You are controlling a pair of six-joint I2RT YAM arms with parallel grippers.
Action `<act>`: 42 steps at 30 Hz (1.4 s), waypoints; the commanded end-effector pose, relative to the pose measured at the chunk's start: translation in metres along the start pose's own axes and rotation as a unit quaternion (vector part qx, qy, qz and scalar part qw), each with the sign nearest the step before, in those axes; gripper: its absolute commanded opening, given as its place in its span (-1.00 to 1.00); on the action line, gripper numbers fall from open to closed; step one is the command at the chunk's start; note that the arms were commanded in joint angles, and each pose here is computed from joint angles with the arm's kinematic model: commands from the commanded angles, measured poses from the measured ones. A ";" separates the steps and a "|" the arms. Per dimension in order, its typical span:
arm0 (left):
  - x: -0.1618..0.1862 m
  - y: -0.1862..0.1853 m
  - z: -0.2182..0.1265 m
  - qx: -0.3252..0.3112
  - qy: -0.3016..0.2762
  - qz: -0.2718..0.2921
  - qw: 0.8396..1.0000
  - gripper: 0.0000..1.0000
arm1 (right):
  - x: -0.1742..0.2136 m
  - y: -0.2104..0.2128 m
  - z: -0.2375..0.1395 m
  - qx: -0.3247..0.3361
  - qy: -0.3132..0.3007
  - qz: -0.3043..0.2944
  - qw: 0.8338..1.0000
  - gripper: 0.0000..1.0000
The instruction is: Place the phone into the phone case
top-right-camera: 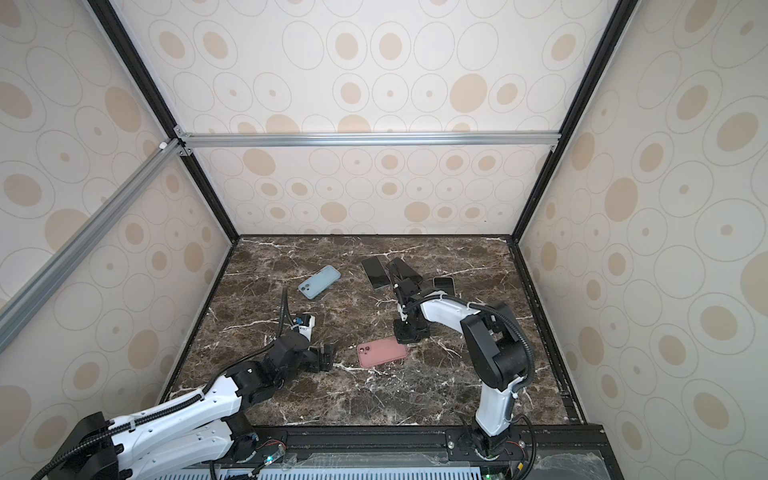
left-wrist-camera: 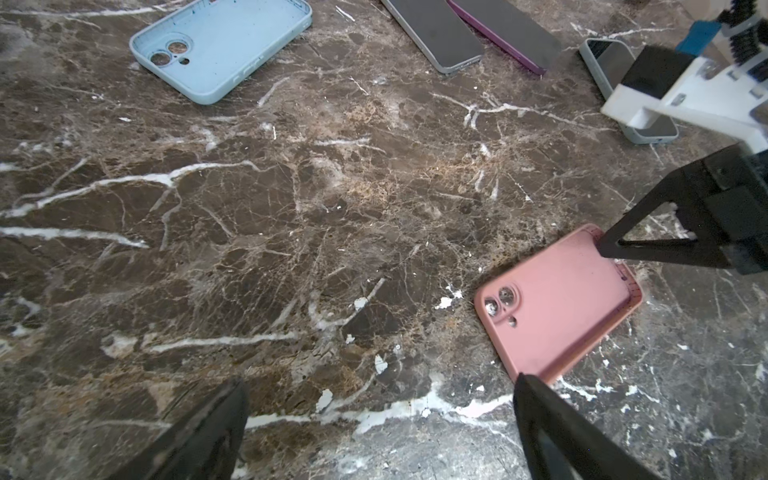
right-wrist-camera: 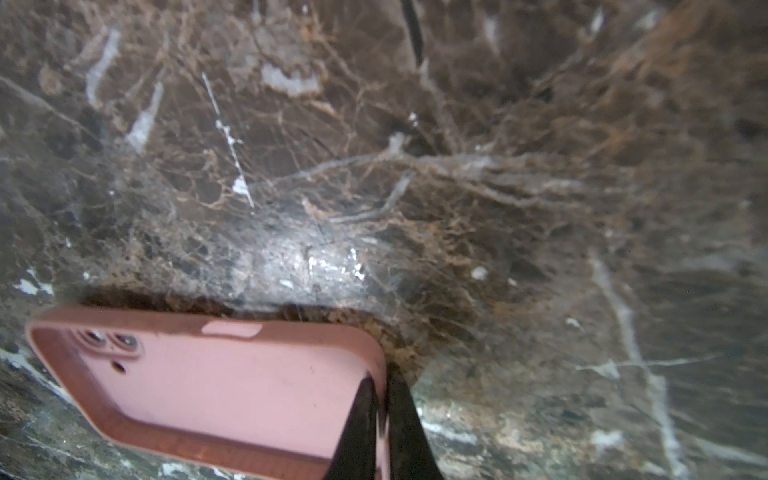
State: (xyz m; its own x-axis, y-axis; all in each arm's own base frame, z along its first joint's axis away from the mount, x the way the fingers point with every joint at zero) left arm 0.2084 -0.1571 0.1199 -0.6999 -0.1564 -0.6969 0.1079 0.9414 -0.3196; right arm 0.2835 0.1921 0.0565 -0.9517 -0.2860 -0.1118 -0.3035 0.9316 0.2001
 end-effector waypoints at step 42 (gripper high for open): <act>-0.008 -0.009 0.012 0.002 0.009 0.038 0.999 1.00 | 0.004 -0.015 -0.035 0.075 -0.039 0.048 0.995 0.58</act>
State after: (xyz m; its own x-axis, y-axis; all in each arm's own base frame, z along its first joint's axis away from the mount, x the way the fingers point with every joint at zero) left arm 0.2130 -0.1654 0.1032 -0.7336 -0.0541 -0.6775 0.1648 0.9529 -0.2545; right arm 0.2789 0.1725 0.0677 -0.9878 -0.0981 -0.1210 -0.1116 0.9877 0.1099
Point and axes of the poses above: each gripper's point midway between its finger pads, its own z axis out along the fingers, its own y axis along the line the jaws close on, x = y × z, the point moved 4 cm from there along -z, back along the fingers, and after that the axes turned 8 degrees about -z, right-handed, at the moved point
